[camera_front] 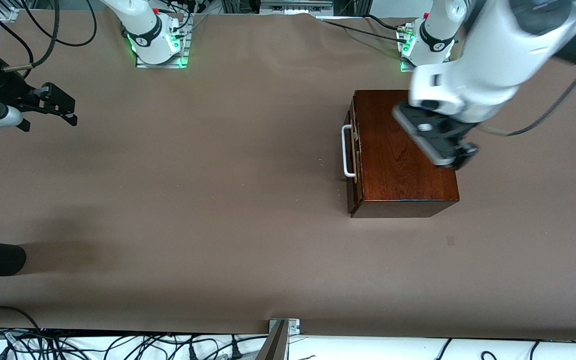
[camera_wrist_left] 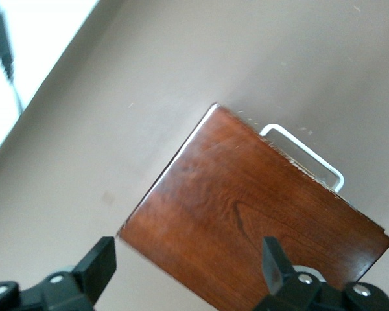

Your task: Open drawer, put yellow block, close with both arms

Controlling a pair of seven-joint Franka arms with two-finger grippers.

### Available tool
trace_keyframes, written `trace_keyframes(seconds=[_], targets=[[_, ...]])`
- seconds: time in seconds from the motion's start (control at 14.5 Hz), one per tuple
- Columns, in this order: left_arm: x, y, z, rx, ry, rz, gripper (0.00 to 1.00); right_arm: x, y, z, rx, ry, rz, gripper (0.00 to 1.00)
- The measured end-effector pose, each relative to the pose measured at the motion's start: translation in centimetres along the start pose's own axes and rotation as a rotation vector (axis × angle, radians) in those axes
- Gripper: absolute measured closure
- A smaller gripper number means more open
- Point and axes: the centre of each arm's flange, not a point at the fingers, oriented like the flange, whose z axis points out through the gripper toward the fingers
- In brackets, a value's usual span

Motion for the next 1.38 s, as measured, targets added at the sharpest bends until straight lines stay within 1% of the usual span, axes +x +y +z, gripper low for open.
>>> trace_keyframes(seconds=[0.14,0.21,0.28,0.41,0.55,0.69,0.76,0.9,1.1,1.38], targets=[[-2.9,-1.7,-1.2,-0.004,0.007,-0.247,0.0,0.0,0.0,0.0,0.0,0.0,0.0,0.0],[-4.1,-2.1,-1.6,0.001,0.013,-0.348,0.0,0.0,0.0,0.0,0.0,0.0,0.0,0.0],[-5.2,-2.6,-2.0,0.011,0.027,-0.427,0.0,0.0,0.0,0.0,0.0,0.0,0.001,0.0],[-8.0,-3.5,-2.2,0.026,0.056,-0.516,0.0,0.0,0.1,0.0,0.0,0.001,0.001,0.0],[-11.0,-4.5,-2.0,0.016,0.07,-0.576,0.0,0.0,0.1,-0.1,0.0,0.001,0.001,0.0],[-13.0,-5.8,-1.0,-0.055,0.078,-0.63,0.0,0.0,0.1,-0.1,0.0,0.001,0.002,0.0],[-13.5,-6.5,-0.2,-0.079,0.074,-0.646,0.0,0.0,0.1,-0.1,0.0,0.001,0.002,0.0],[-13.4,-7.0,0.7,-0.094,0.061,-0.652,0.0,0.0,0.1,-0.1,0.0,0.002,0.002,0.0],[-13.2,-6.9,1.2,-0.097,0.041,-0.647,0.0,0.0,0.1,-0.2,0.0,0.004,0.002,0.0],[-13.8,-7.6,0.9,-0.033,0.023,-0.647,0.0,0.0,0.1,-0.2,0.0,0.004,0.002,0.0]])
